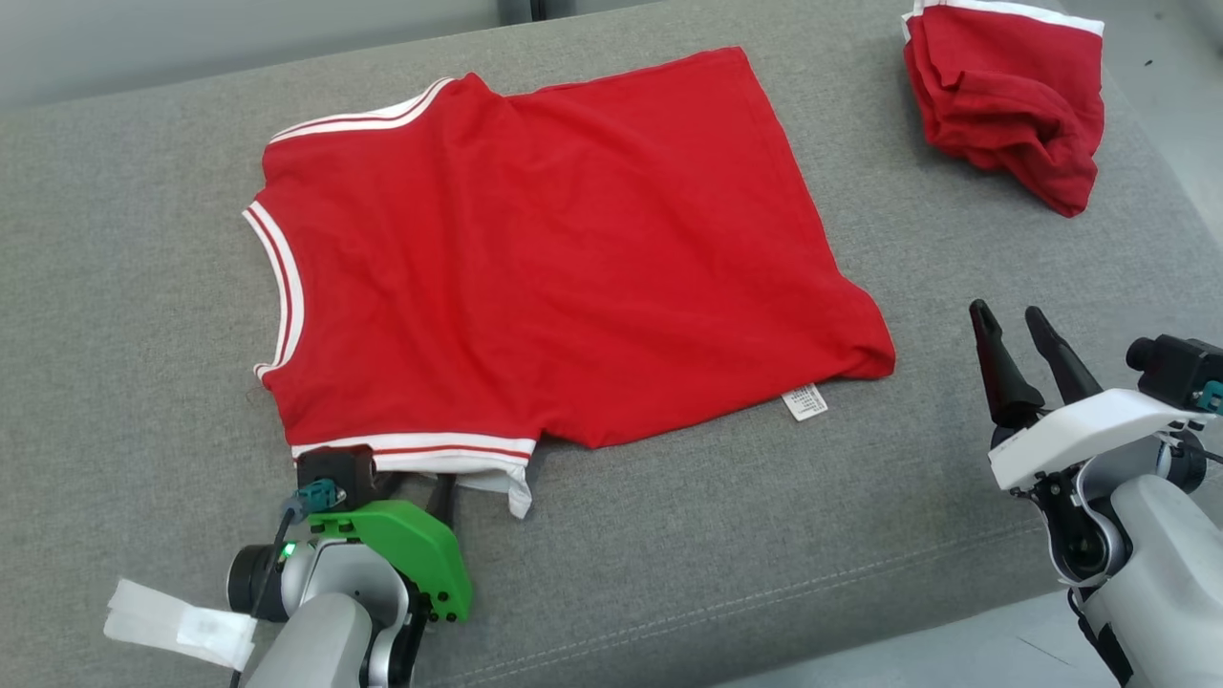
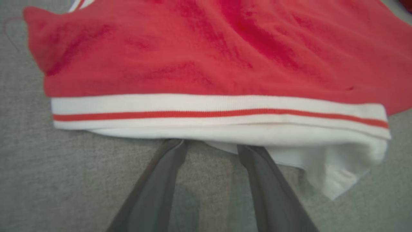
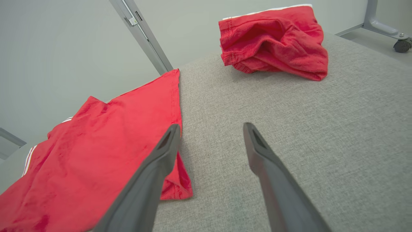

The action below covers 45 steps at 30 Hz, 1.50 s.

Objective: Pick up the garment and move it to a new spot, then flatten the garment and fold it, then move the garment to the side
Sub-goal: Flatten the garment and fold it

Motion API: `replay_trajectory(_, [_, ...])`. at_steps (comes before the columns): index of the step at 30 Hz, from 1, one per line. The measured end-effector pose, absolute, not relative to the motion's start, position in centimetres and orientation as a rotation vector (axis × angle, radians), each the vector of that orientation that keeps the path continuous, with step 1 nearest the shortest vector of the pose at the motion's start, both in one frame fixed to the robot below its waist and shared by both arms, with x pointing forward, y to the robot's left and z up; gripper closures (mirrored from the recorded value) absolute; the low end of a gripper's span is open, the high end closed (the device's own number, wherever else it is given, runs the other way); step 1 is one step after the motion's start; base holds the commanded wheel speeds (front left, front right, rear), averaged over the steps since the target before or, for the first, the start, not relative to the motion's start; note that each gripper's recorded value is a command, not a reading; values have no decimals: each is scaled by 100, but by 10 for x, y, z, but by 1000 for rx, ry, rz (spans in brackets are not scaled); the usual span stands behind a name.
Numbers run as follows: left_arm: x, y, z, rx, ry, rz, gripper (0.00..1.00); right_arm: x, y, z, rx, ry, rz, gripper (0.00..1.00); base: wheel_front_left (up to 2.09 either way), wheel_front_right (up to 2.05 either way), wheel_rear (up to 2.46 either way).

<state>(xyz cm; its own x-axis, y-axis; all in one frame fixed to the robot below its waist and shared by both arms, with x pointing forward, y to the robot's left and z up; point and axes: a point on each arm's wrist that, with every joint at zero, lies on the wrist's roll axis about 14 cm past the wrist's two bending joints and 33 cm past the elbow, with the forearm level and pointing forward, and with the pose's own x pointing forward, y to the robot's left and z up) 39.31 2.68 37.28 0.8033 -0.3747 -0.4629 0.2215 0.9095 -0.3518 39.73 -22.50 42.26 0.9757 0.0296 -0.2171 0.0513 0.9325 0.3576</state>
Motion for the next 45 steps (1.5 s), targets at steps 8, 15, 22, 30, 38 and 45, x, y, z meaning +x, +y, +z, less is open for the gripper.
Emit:
replay_trajectory(8, [402, 21, 378, -265, 524, -346, 100, 397, -232, 425, 373, 210, -32, 0, 0, 0, 0])
replay_trajectory(15, [420, 35, 408, -262, 387, -317, 100, 398, -228, 425, 379, 205, -24, 0, 0, 0, 0])
replay_trajectory(22, [429, 64, 435, -229, 288, -282, 100, 398, -214, 424, 390, 208, 10, 0, 0, 0, 0])
replay_trajectory(30, [414, 88, 450, -206, 252, -247, 100, 393, -197, 422, 401, 222, 49, 0, 0, 0, 0])
replay_trajectory(38, [369, 77, 432, -298, 369, -257, 100, 389, -188, 419, 400, 238, 74, 0, 0, 0, 0])
replay_trajectory(45, [334, 78, 406, -350, 495, -214, 100, 385, -191, 410, 397, 264, 64, 0, 0, 0, 0])
